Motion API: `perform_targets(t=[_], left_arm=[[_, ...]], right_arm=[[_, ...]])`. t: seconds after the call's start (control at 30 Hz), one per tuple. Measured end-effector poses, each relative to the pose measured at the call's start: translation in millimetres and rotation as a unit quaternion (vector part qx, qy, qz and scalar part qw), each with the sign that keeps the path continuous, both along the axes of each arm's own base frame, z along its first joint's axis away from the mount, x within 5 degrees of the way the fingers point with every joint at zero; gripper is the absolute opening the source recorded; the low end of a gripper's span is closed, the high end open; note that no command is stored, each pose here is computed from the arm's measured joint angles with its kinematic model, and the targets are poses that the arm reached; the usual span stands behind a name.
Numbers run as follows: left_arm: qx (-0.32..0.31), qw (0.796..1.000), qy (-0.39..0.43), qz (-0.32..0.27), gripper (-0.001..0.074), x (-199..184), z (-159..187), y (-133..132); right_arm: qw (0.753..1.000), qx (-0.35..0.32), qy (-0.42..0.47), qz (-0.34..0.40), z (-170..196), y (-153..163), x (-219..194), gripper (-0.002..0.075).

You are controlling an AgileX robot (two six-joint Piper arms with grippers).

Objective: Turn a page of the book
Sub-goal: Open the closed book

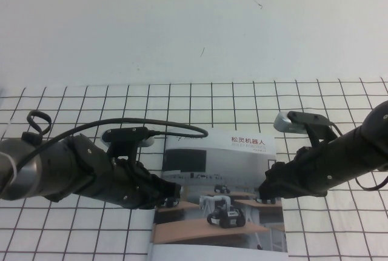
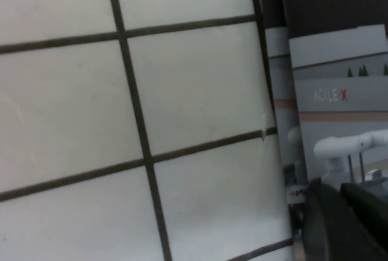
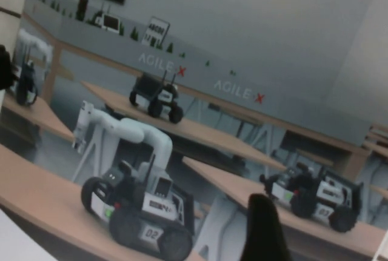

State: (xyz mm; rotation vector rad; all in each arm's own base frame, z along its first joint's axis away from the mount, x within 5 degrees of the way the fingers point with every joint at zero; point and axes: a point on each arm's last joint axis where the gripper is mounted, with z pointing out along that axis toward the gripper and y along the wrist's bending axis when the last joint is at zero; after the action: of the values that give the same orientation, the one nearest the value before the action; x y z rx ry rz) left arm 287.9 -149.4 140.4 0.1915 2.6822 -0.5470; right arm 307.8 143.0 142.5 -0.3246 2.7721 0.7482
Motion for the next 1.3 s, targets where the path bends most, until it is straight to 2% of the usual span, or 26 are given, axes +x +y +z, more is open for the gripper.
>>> perform_targets(t=[0.23,0.37,0.8,1.3], left_arm=[[-0.016,0.999,-0.039,-0.004,-0.0003,-3,28,1],[-0.019,0.999,-0.045,-0.004,-0.0003,-3,32,1],[0.005,1.000,-0.006,-0.002,-0.0003,1,-2,0],[0.005,1.000,-0.004,0.000,-0.0001,2,-3,0]], right_arm=[[1.000,0.014,0.012,-0.004,5,-9,3,0.0431],[1.000,0.018,0.014,-0.009,7,-14,5,0.0430],[0.999,0.033,0.017,0.008,9,-12,3,0.0430],[0.996,0.049,0.068,0.009,-16,-9,4,0.0429]])
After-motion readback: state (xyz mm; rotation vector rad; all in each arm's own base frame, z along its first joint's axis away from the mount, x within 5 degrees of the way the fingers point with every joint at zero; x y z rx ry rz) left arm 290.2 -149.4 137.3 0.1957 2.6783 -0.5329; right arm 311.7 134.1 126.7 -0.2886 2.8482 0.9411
